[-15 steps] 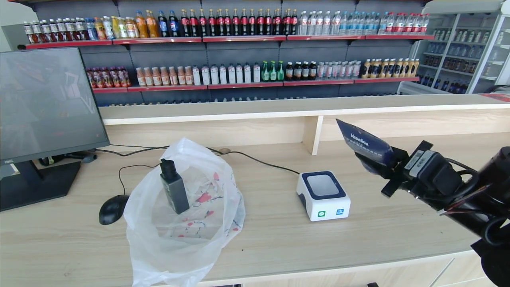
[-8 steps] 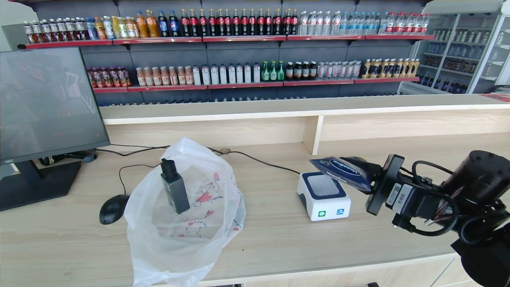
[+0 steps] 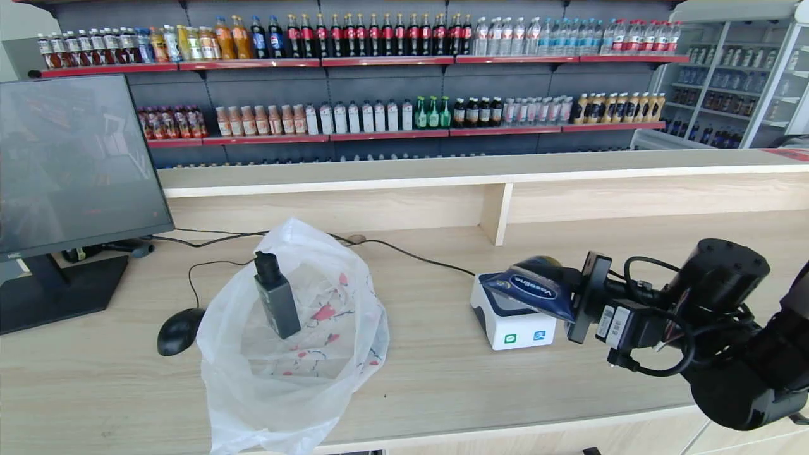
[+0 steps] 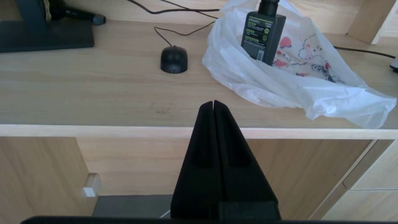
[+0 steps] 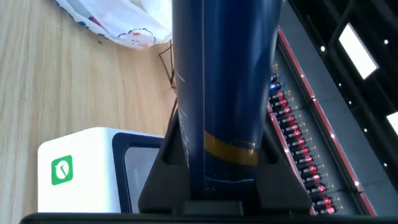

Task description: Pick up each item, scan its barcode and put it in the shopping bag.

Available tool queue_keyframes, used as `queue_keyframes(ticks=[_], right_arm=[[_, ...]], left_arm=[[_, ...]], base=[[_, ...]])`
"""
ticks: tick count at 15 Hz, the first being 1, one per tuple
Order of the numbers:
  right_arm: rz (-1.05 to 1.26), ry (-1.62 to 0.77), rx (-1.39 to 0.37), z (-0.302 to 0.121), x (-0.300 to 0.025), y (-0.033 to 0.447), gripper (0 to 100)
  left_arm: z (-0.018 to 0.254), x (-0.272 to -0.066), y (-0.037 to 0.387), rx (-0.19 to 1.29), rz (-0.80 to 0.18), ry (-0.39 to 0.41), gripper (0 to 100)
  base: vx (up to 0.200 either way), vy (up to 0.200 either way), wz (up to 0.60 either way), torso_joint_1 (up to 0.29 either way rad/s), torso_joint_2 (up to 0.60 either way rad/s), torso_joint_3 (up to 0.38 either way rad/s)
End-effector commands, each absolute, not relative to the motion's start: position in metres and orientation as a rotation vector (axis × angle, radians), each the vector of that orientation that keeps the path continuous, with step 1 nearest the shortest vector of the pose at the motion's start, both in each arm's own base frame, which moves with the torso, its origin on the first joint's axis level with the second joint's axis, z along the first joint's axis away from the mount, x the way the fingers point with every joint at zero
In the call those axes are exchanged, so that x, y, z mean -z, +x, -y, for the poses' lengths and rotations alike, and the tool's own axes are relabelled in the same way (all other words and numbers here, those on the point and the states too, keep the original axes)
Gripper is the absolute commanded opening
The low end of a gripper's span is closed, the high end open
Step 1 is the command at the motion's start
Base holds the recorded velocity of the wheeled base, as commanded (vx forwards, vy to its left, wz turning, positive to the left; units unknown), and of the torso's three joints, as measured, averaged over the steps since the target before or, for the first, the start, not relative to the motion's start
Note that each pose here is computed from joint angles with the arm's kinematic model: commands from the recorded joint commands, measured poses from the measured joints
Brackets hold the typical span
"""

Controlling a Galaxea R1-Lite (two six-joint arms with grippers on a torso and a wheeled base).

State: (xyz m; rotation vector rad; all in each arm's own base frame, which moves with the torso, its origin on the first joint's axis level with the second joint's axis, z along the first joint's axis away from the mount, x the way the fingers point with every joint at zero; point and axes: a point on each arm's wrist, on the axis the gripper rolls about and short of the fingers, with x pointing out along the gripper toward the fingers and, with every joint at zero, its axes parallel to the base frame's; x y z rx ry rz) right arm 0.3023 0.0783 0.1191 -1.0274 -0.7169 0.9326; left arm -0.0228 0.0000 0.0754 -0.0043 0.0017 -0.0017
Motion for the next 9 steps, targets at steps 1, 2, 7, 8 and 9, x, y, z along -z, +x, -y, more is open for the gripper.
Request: queue_keyframes(ticks=[1, 2, 7, 8, 9], right_arm=[[0.701, -1.020, -0.950, -0.080, -0.106, 0.316, 0], [0.703, -1.016, -0.964, -0.081, -0.103, 0.319, 0], [0.710, -1.013, -0.980, -0.083, -0.095, 0.332, 0], [0.711, -1.012, -0.980, -0.083, -0.094, 0.333, 0], [0.709, -1.010, -0.981, -0.083, -0.094, 0.333, 0]], left_arm=[[0.000, -0.075, -0.023, 0.002, -0.002, -0.005, 0], [0.000, -0.075, -0.023, 0.002, -0.002, -0.005, 0], [0.000, -0.076, -0.023, 0.002, 0.000, -0.005, 0], [0.000, -0.075, -0.023, 0.002, -0.002, -0.005, 0], [0.000, -0.075, -0.023, 0.002, -0.002, -0.005, 0]], base=[[0.000, 0.000, 0.00, 0.000, 0.00, 0.000], [0.000, 0.000, 0.00, 0.000, 0.00, 0.000], [0.000, 0.000, 0.00, 0.000, 0.00, 0.000], [0.000, 0.000, 0.00, 0.000, 0.00, 0.000], [0.000, 0.000, 0.00, 0.000, 0.00, 0.000]])
